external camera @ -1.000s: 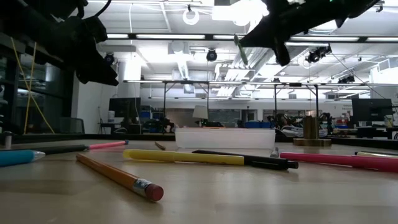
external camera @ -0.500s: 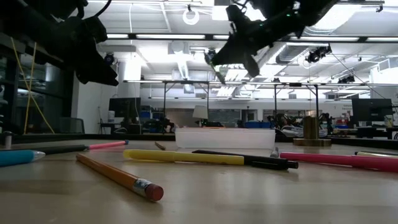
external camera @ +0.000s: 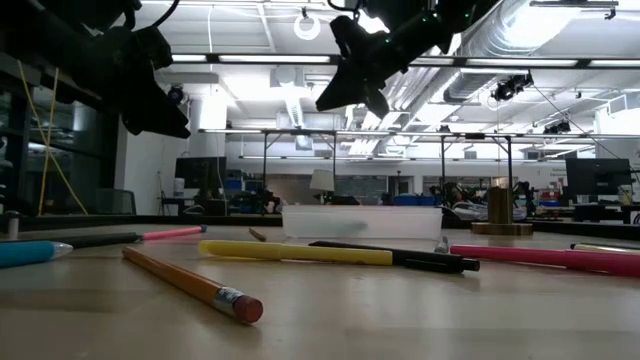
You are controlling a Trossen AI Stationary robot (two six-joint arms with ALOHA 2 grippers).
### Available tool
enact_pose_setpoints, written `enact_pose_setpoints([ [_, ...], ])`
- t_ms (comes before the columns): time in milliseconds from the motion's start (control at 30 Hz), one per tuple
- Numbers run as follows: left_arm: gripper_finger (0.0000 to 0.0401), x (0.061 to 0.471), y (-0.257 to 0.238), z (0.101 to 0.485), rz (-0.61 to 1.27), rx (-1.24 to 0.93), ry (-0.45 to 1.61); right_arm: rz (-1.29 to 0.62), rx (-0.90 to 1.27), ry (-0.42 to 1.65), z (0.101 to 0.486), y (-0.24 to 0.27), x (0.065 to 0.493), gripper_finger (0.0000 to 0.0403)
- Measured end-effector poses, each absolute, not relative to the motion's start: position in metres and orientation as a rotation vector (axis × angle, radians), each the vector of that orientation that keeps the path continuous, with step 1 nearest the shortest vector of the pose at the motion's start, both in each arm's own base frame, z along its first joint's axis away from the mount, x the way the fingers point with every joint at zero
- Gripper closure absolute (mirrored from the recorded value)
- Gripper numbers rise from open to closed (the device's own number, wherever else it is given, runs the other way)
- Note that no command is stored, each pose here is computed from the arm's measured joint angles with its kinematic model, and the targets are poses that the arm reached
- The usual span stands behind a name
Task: Pick & place school supplies into a supply box
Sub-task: Put the pink highlighter into the supply box
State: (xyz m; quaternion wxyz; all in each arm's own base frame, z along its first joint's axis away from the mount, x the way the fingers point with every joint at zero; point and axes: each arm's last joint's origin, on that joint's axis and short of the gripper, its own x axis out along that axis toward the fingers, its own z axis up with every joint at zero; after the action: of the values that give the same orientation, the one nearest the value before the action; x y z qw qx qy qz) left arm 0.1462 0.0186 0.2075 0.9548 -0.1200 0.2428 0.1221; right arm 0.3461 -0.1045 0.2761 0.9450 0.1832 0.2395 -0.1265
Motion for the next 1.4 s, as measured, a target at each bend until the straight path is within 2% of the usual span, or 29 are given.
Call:
enact_pose_setpoints([
  [533,0.0178,0.146,0.019,0.207,0.248,-0.244,0.494,-0.256,0.343,0.612,0.266,-0.103,0.341,0.0403],
  [933,0.0178,0.145,0.019,0.206,0.258,-0.241,0.506,-0.175,0.399,0.753,0.222,-0.104,0.357,0.0403],
  [1400,0.0178,0.139,0.018,0.197,0.274,-0.238,0.626,-0.125,0.382,0.831,0.202,-0.089,0.366,0.0403],
])
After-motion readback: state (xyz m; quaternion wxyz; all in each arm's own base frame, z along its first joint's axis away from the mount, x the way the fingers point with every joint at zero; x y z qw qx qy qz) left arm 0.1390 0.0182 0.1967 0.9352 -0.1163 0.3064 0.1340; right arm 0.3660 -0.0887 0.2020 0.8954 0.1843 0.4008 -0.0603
